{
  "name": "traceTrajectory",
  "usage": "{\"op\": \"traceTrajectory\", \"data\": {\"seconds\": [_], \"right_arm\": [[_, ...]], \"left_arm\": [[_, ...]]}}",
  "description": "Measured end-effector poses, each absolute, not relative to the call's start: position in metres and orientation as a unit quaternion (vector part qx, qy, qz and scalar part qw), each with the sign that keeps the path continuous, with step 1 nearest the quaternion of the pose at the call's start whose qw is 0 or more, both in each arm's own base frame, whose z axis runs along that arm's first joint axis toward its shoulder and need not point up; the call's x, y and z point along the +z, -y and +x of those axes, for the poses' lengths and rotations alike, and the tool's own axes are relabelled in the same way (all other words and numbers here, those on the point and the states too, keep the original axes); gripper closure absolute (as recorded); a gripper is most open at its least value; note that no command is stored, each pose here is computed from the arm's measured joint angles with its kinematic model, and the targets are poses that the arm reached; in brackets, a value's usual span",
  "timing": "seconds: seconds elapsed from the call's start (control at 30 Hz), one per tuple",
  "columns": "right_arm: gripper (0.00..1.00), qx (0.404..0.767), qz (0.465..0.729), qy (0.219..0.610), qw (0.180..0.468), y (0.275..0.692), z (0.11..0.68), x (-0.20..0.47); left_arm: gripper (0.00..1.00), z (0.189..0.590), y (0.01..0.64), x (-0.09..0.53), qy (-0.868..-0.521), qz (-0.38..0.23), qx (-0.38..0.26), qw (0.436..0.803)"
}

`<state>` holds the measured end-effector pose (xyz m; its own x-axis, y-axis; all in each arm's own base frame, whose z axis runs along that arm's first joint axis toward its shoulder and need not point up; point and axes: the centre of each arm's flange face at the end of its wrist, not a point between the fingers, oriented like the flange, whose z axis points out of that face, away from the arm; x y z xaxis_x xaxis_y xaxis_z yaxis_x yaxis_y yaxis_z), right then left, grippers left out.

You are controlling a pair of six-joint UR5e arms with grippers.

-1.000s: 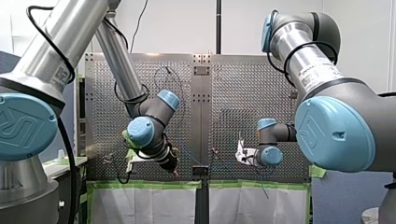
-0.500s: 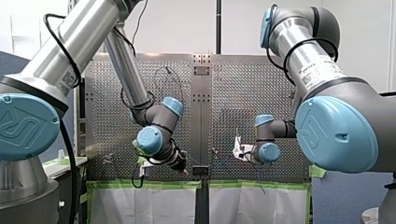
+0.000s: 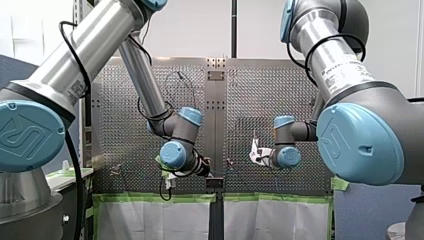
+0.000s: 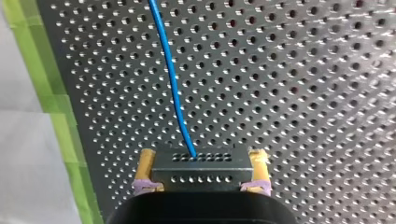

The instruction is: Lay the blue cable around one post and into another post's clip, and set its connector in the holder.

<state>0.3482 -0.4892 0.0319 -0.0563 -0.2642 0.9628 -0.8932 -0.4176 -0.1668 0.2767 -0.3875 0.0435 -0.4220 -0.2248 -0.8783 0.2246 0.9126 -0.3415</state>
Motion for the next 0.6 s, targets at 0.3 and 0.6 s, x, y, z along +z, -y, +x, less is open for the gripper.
{"op": "traceTrajectory", "data": {"seconds": [0.3, 0.6], "right_arm": [[1.0, 0.566, 0.628, 0.456, 0.279, 0.483, 0.349, 0.046], [1.0, 0.57, 0.633, 0.448, 0.271, 0.479, 0.354, 0.049]], "left_arm": [[0.0, 0.295, 0.415, 0.028, -0.797, -0.018, -0.244, 0.553], [0.0, 0.295, 0.42, 0.006, -0.788, -0.037, -0.245, 0.564]]}}
